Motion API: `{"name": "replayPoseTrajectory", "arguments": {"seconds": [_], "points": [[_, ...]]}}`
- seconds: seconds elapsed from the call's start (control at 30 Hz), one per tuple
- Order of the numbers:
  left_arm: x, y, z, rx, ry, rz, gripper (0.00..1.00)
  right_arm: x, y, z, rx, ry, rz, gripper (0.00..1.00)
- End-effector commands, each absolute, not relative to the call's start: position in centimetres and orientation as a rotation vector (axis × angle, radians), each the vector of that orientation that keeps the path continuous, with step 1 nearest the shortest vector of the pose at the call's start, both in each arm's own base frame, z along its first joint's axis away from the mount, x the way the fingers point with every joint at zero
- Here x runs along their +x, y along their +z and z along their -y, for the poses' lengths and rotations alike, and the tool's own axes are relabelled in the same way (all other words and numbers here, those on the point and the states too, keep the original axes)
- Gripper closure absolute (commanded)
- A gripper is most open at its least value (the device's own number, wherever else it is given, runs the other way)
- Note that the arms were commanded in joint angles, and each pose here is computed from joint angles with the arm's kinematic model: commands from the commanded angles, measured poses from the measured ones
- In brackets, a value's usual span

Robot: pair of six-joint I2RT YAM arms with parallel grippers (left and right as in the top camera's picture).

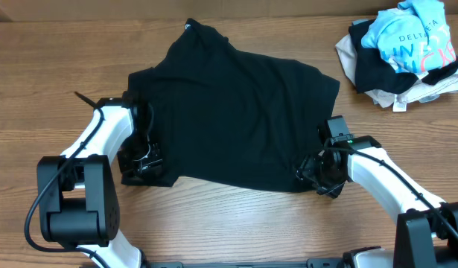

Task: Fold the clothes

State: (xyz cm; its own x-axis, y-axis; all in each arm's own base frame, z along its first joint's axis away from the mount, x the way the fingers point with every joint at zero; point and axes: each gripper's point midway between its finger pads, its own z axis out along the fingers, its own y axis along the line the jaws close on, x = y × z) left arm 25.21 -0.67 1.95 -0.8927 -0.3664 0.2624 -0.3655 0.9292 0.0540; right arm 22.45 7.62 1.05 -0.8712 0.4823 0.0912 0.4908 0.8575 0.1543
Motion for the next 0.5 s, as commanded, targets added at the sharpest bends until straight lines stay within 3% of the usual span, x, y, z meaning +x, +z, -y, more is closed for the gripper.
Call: {"name": "replayPoseTrajectory", "arguments": {"seconds": [0.0, 0.3, 0.47], "points": [[25.1, 2.2, -0.4, 0.628, -0.048, 2.824, 0.61, 22.9, 1.2, -7.4, -0.77, -0.263, 3.025, 0.33], [23.2, 0.9, 0.1, 0.615, -0.028, 2.776, 0.64, 23.8, 1.2, -7.5, -0.717, -0.287, 3.077, 0.34], [22.9, -0.2, 0.2, 0.626, -0.016, 2.788, 0.57, 24.2, 1.3, -7.4, -0.716, -0.284, 3.096, 0.35]]}}
